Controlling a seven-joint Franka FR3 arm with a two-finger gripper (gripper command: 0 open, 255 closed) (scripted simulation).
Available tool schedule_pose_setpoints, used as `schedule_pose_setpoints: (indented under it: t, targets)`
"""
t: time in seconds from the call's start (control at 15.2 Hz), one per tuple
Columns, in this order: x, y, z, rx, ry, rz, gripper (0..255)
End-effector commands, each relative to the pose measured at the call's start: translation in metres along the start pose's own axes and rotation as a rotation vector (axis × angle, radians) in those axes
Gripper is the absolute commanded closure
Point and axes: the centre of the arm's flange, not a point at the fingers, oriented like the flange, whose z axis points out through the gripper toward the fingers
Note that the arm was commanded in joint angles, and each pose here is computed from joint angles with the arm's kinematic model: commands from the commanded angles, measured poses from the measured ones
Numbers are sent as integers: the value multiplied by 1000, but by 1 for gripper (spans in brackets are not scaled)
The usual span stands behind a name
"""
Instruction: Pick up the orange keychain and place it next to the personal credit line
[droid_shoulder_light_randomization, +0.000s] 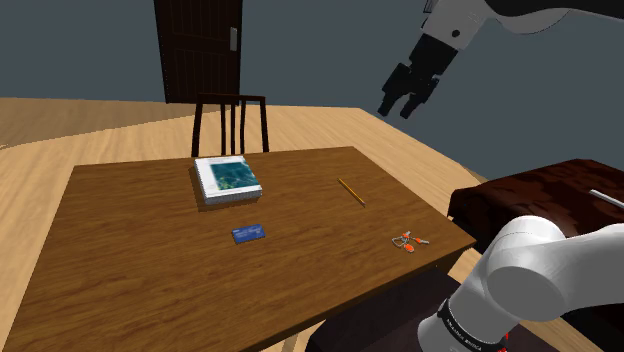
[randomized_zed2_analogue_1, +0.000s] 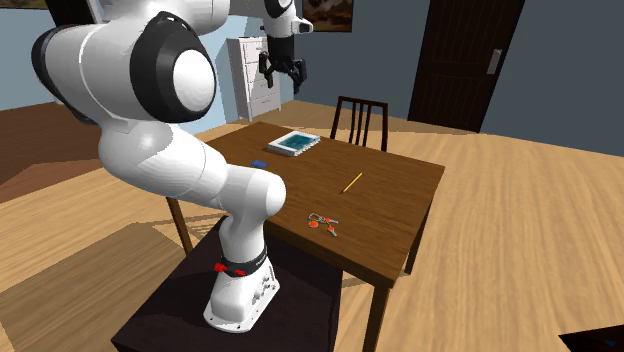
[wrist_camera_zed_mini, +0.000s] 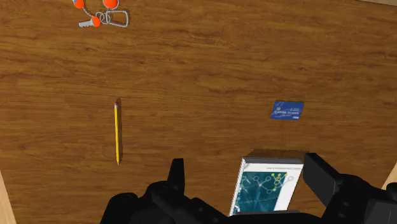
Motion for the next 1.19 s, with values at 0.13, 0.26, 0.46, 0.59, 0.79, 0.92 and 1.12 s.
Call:
schedule_pose_setpoints:
  t: [0.13,0.26,0.46,0.59,0.79,0.92,1.12]
  targets:
    - [-14,9,19,0,-14,-61,0]
    - [-27,19,38,1,-28,-123,0]
    - [-47,36,65,1,-50,-215,0]
    - [-59,48,83,2,-64,-276,0]
    - [-77,68,110,3,-85,-369,0]
    - [-88,82,128,3,-100,-430,0]
    - [-103,104,155,4,-121,-522,0]
